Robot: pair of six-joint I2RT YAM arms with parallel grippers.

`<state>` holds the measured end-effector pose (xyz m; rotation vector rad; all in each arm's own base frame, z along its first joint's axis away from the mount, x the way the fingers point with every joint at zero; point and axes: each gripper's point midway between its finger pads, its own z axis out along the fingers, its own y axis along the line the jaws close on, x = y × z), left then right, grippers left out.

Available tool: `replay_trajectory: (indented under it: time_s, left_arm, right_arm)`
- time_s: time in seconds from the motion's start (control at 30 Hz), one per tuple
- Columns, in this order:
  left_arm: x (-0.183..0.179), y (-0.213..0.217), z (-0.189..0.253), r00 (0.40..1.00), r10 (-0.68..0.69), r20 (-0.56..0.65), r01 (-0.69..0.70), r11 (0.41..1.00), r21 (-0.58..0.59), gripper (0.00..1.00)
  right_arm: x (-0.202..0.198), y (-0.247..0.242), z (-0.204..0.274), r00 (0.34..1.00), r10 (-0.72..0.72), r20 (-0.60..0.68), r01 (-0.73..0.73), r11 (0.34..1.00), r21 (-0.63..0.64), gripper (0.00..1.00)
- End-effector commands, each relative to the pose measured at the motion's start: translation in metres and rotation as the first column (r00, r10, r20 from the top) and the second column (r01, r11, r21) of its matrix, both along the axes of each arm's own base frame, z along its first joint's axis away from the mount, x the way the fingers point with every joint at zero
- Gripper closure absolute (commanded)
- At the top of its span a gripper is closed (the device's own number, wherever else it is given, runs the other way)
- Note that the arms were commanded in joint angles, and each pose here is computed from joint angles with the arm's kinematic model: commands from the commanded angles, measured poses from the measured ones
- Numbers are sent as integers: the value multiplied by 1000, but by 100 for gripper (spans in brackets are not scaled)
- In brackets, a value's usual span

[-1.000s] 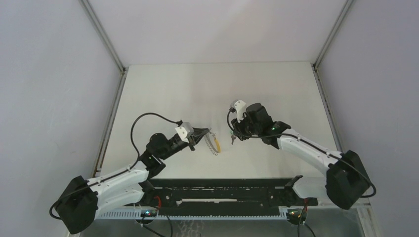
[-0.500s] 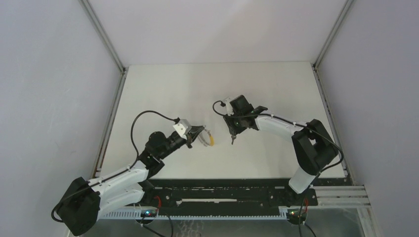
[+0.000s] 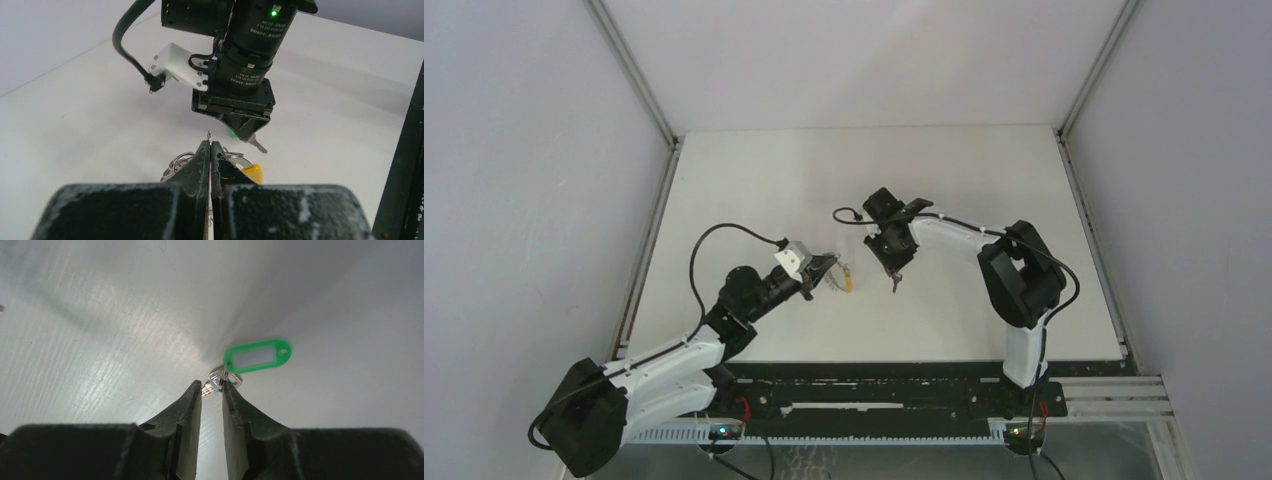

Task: Put the keys on the keyring

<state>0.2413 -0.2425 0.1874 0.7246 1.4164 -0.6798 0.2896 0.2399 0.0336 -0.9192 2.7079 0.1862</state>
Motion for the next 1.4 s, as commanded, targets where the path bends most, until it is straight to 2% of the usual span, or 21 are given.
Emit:
replay_trajectory:
  time_s: [0.0,0.27,1.07,1.37]
  left_arm:
    - [1,5,11,999,21,43,-20,999,-33,100]
    - [0,4,11,999,9,44,-7,999,-32,100]
    - [-3,1,14,999,-12,46,14,999,-37,100]
    - [-3,0,13,999,-16,44,18,999,-35,100]
  right_arm:
    - [-1,-1,3,1000,4,-22,-5,998,-65,78]
    - [1,-13,0,1000,9,-17,-12,984,-176,79]
    - [6,-5,-2,999,27,-31,-32,984,-174,81]
    - [6,-6,-7,999,25,-39,-32,984,-177,85]
